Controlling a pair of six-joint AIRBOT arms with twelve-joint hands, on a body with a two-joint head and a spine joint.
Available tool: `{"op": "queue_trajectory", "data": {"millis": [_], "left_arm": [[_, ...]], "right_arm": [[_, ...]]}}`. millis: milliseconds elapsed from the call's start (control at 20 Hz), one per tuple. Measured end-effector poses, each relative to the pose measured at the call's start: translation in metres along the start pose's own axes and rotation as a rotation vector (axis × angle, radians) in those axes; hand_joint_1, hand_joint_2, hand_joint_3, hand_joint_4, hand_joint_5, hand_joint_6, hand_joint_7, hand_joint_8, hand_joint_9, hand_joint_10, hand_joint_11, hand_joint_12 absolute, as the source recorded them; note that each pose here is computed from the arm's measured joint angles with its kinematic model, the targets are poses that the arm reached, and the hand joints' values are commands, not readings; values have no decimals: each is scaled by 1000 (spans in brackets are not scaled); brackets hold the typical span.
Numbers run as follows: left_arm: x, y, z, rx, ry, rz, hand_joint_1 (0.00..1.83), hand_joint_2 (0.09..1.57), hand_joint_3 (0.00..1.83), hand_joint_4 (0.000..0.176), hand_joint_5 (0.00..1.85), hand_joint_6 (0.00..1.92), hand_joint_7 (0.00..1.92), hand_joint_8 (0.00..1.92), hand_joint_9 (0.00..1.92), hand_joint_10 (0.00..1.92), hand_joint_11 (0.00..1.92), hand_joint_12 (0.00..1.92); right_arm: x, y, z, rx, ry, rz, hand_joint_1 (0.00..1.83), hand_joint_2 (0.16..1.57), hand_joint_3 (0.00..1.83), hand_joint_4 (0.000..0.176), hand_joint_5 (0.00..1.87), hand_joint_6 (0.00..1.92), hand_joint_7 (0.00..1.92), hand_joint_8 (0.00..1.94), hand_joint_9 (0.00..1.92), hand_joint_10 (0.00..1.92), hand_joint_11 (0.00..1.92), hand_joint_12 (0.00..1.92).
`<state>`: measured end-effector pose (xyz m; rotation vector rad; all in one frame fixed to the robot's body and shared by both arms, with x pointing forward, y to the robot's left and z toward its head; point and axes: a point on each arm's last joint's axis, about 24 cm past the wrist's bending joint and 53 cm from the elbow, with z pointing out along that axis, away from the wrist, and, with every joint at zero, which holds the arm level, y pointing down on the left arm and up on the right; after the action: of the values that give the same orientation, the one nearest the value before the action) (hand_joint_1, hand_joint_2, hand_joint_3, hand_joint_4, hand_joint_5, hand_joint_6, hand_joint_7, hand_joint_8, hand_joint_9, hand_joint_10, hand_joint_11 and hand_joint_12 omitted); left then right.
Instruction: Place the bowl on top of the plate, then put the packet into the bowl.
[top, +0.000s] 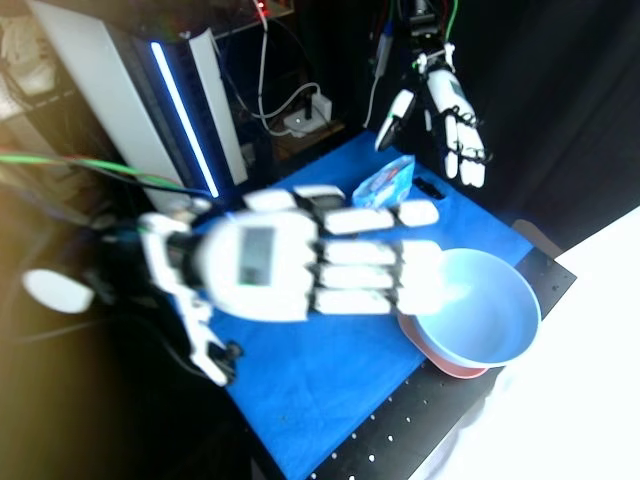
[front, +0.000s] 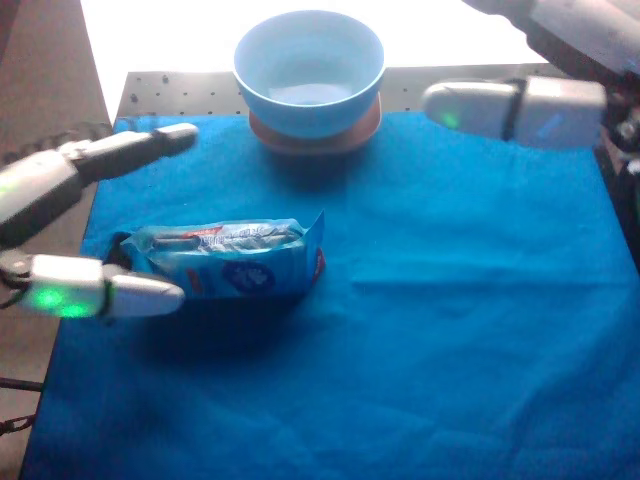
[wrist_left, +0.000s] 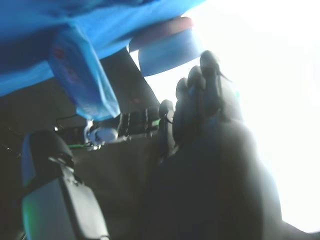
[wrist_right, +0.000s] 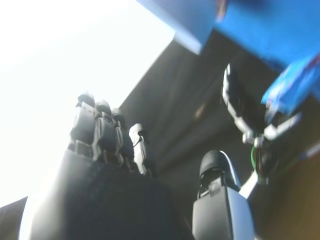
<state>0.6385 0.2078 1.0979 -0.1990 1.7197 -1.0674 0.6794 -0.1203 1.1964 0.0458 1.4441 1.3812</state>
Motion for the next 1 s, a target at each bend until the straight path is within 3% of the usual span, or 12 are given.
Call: {"op": "queue_trajectory", "data": {"millis": [100, 200, 250, 300, 350, 500, 700, 750, 800, 850, 950, 1000], "left_arm": [[14, -4, 15, 13, 39, -4, 757, 861, 10, 154, 316, 5, 354, 10, 347, 12, 0, 768], [26, -6, 23, 25, 63, -15, 889, 933, 2, 19, 598, 12, 687, 23, 638, 54, 123, 983], [30, -6, 27, 24, 71, -23, 889, 933, 2, 19, 598, 12, 687, 23, 638, 54, 123, 983], [32, -6, 30, 25, 74, -30, 1184, 1071, 7, 0, 880, 657, 975, 863, 957, 353, 430, 1225], [33, -7, 34, 29, 74, -36, 1239, 1138, 1, 0, 988, 773, 906, 1289, 970, 851, 751, 1286], [24, -15, 43, 50, 60, -22, 1246, 1161, 0, 0, 963, 768, 854, 1423, 904, 1285, 856, 1613], [-10, -37, 59, 112, -17, 0, 1247, 1117, 0, 0, 1049, 693, 934, 1252, 891, 1076, 717, 1524], [-17, -44, 62, 133, -30, 5, 1254, 1095, 0, 0, 1084, 645, 996, 1143, 919, 926, 589, 1280], [-24, -52, 66, 154, -40, 23, 1354, 1100, 2, 0, 1027, 713, 1004, 1057, 889, 1170, 479, 1103], [-29, -55, 68, 162, -48, 30, 1375, 1096, 1, 0, 988, 851, 1023, 953, 913, 1164, 649, 1028], [-46, -64, 74, 184, -83, 43, 1380, 1093, 0, 0, 978, 894, 1048, 894, 921, 1148, 696, 1026], [-60, -71, 77, 200, -116, 45, 1381, 1091, 0, 0, 989, 863, 1068, 878, 900, 1177, 666, 1208]], "right_arm": [[-2, 0, -18, 3, -18, 24, 393, 1149, 2, 172, 0, 0, 0, 0, 0, 0, 0, 0], [-12, 5, -32, -9, -56, 44, 451, 1121, 0, 175, 0, 0, 0, 0, 0, 0, 0, 0], [-17, 10, -37, -23, -78, 53, 451, 1121, 0, 175, 0, 0, 0, 0, 0, 0, 0, 0], [-23, 15, -42, -45, -106, 61, 406, 1123, 0, 176, 0, 0, 0, 0, 0, 0, 0, 0], [-28, 20, -43, -66, -127, 67, 312, 1148, 6, 175, 0, 0, 0, 0, 0, 0, 0, 0], [-25, 17, -50, -59, -131, 74, 360, 1151, 3, 150, 0, 0, 42, 13, 0, 0, 0, 0], [-25, 9, -54, -31, -142, 88, 307, 1153, 4, 140, 0, 0, 83, 14, 32, 9, 0, 0], [-26, 8, -54, -29, -147, 89, 301, 1152, 3, 140, 0, 0, 92, 16, 35, 9, 0, 0], [-26, 8, -54, -29, -148, 90, 303, 1151, 3, 148, 0, 0, 92, 14, 40, 11, 0, 0], [-26, 8, -54, -29, -148, 89, 288, 1159, 5, 149, 0, 0, 80, 7, 37, 7, 0, 0], [-26, 8, -54, -29, -147, 89, 292, 1170, 10, 147, 0, 0, 77, 4, 31, 4, 0, 0], [-25, 7, -56, -28, -147, 90, 275, 1164, 4, 152, 0, 0, 54, 0, 2, 0, 0, 0]]}}
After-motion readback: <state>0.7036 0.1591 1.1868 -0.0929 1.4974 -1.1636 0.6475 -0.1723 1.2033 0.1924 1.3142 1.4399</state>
